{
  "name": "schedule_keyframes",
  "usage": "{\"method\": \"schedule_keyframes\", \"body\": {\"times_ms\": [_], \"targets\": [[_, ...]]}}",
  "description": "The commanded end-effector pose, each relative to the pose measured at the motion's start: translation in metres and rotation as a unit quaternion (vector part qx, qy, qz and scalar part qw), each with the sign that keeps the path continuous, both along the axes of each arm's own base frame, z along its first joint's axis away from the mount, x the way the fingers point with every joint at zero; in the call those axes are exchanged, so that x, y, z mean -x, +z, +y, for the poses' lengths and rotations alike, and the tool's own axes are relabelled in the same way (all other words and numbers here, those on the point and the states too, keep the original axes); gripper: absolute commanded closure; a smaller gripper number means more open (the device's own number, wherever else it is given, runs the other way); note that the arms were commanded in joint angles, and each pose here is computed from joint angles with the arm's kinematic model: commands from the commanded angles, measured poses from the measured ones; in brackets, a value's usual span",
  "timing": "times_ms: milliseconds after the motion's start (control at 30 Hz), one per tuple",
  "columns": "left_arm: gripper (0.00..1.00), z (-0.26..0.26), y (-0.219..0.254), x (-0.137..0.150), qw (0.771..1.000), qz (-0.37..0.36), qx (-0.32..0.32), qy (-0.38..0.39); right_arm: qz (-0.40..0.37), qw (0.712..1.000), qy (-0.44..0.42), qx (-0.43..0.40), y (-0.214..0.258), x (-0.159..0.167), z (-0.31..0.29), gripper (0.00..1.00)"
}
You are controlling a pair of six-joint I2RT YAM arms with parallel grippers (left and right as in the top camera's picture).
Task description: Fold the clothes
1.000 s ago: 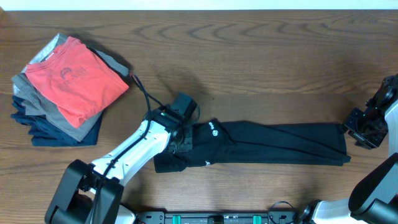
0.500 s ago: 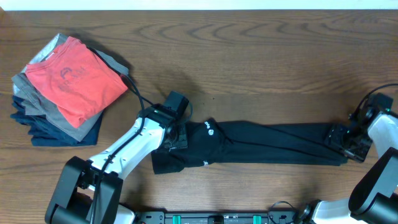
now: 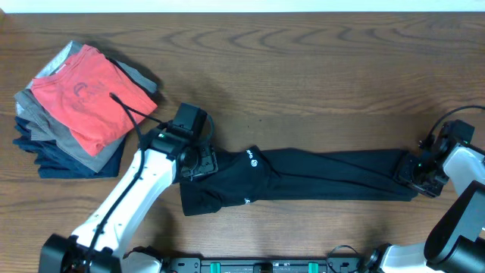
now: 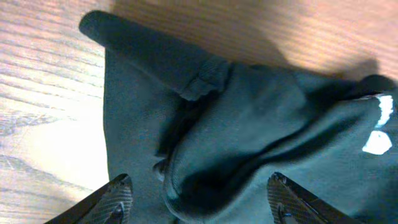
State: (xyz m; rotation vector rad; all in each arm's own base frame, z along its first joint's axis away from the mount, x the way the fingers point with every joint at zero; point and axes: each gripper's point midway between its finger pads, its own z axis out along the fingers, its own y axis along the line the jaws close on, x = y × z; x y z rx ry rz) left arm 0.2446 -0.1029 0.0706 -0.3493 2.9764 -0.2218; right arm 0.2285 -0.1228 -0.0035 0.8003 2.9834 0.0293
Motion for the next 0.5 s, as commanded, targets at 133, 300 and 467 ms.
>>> {"method": "schedule_keyframes", "body": {"times_ms": [133,300,467], "targets": [[0.28,0.000,0.009,-0.003,1.000,-0.008,0.002,0.002,-0.010,0.999,0.017,-0.030,-0.005,0.000,0.011,0.83],[0.29,0.001,0.009,-0.002,1.000,-0.006,0.001,0.002,-0.025,0.999,0.017,-0.020,0.001,-0.011,0.005,0.99],[0.29,0.001,0.009,-0.001,1.000,-0.004,0.001,0.002,-0.015,0.998,-0.027,0.052,0.037,-0.027,-0.032,0.99]]}}
